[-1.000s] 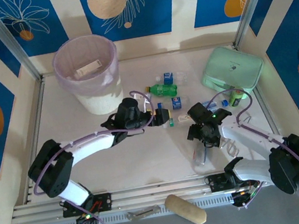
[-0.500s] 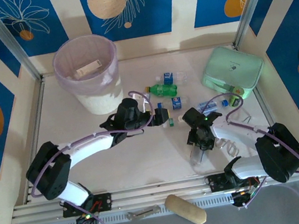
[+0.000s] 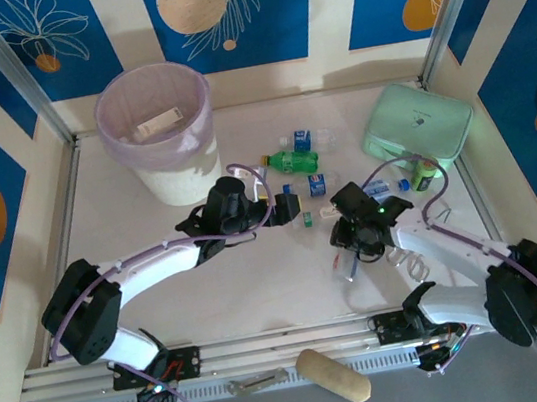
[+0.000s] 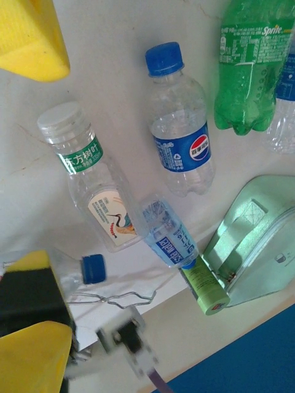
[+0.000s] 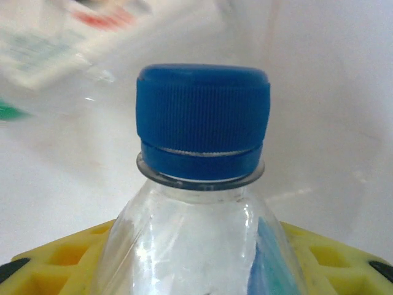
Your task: Put the plastic bottles in the bin
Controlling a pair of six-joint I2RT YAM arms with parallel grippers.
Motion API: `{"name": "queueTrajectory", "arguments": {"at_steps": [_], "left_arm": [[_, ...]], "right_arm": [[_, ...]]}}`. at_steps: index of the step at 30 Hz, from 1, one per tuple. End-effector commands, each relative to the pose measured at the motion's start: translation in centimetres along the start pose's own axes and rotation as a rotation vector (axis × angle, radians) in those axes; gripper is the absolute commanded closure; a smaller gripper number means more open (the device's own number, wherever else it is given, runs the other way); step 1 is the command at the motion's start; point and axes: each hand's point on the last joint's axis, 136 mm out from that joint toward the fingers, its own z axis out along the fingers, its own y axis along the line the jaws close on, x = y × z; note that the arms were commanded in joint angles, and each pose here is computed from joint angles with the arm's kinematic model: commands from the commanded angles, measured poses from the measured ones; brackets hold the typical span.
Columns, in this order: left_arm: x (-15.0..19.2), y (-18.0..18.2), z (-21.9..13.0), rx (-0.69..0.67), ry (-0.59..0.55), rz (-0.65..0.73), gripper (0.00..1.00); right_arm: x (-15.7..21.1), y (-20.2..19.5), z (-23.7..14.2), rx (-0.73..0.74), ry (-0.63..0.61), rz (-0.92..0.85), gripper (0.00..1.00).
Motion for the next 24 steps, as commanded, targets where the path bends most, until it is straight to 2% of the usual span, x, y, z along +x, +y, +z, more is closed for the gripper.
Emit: {"name": "queueTrajectory", "arguments": {"at_steps": [1, 6, 9, 15, 24], "left_arm": [[0.0, -2.1, -0.4, 0.088, 0.001, 0.035, 0.01], [0.9, -3.7, 0.2, 0.146, 0.032, 0.069, 0.03], [1.3, -4.4, 0.4, 0.166, 0.052, 0.085, 0.03], [2.1, -5.7, 0.4, 0.226, 0.106, 0.099, 0.03], [2.3, -5.8, 1.2, 0.24, 0.114, 0.096, 0.04]], "right_arm": [[-2.9, 2.9, -2.7, -0.146, -0.114, -0.005, 0.51], [-7.8, 6.3, -5.5, -0.337, -0.295, 0.031, 0.51], [-10.3, 8.5, -6.5, -0.407, -0.342, 0.04, 0.51], [-11.9, 12.3, -8.0, -0.48, -0.318, -0.04, 0.51], [-9.9, 14.8, -8.9, -0.608, -0.211, -0.042, 0.51]]}}
